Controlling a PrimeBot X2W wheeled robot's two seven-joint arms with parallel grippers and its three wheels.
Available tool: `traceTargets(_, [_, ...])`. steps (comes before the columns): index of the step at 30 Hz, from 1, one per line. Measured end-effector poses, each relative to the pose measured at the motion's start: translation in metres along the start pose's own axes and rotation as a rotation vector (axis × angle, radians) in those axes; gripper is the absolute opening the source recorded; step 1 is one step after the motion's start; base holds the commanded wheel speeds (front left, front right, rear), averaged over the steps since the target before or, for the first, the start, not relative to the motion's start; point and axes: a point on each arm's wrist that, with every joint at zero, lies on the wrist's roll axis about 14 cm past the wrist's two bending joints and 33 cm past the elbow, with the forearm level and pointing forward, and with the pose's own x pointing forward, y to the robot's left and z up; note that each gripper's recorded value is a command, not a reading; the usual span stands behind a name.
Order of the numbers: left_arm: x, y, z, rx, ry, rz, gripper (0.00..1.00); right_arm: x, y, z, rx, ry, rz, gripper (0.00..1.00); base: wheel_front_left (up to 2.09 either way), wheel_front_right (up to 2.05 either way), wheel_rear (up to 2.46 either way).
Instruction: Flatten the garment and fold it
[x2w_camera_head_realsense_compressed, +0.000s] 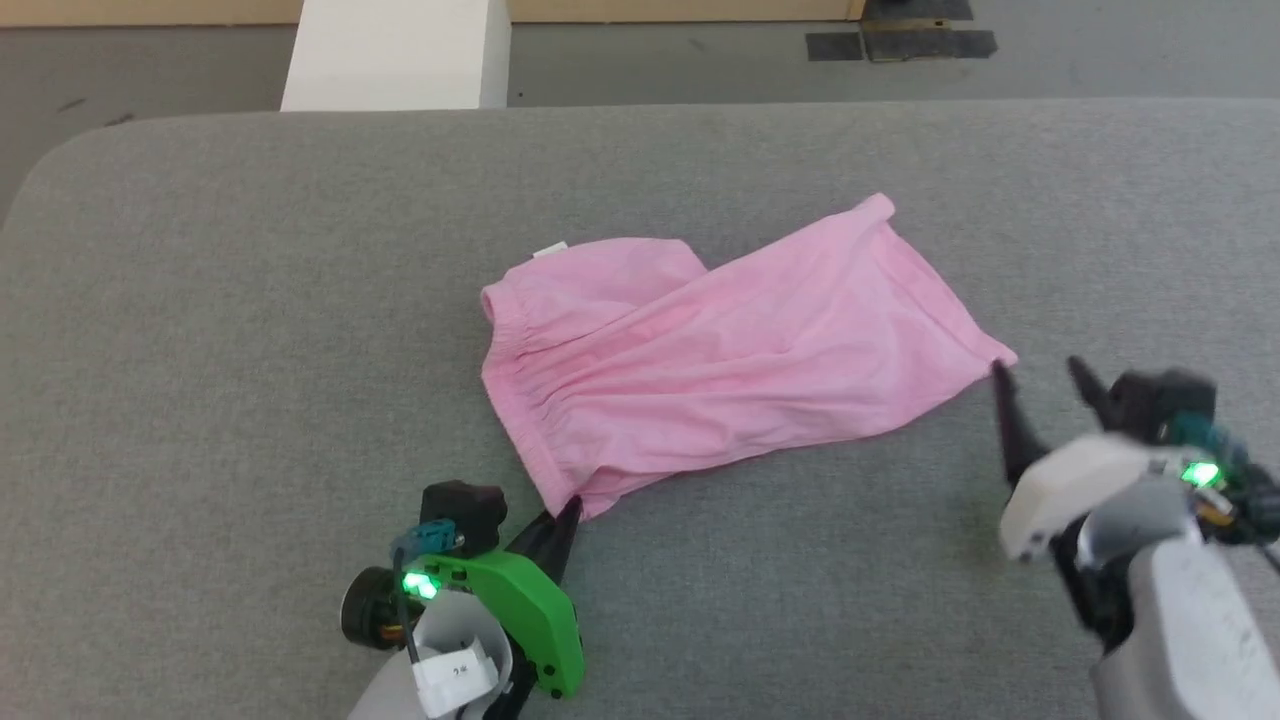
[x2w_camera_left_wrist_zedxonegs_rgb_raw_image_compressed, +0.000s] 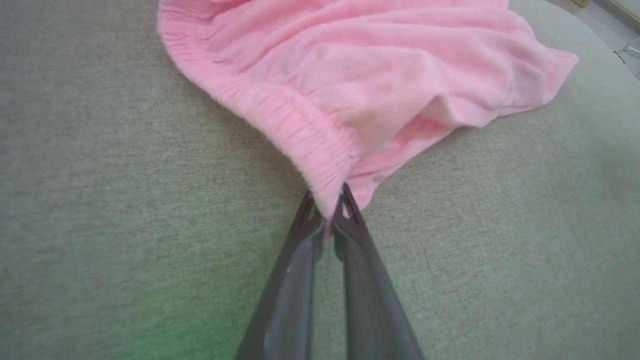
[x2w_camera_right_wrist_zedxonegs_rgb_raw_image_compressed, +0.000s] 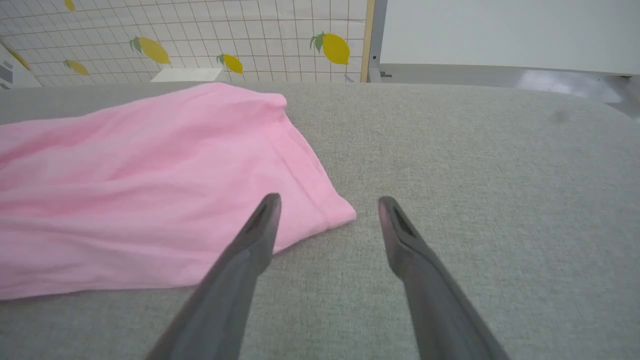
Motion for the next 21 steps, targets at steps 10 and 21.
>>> traceTargets(10, [-0.001, 0.009, 0.002, -0.009, -0.016, 0.02, 0.0, 0.038, -0.008, -0.047, -0.019, 0.42, -0.045, 1.0, 0.0, 0.0, 0.0])
traceTargets(21, [0.0, 0.016, 0.001, -0.023, -0.019, 0.036, 0.0, 0.048, 0.011, -0.051, -0.08, 0.563, 0.002, 0.0, 0.0, 0.0, 0.0])
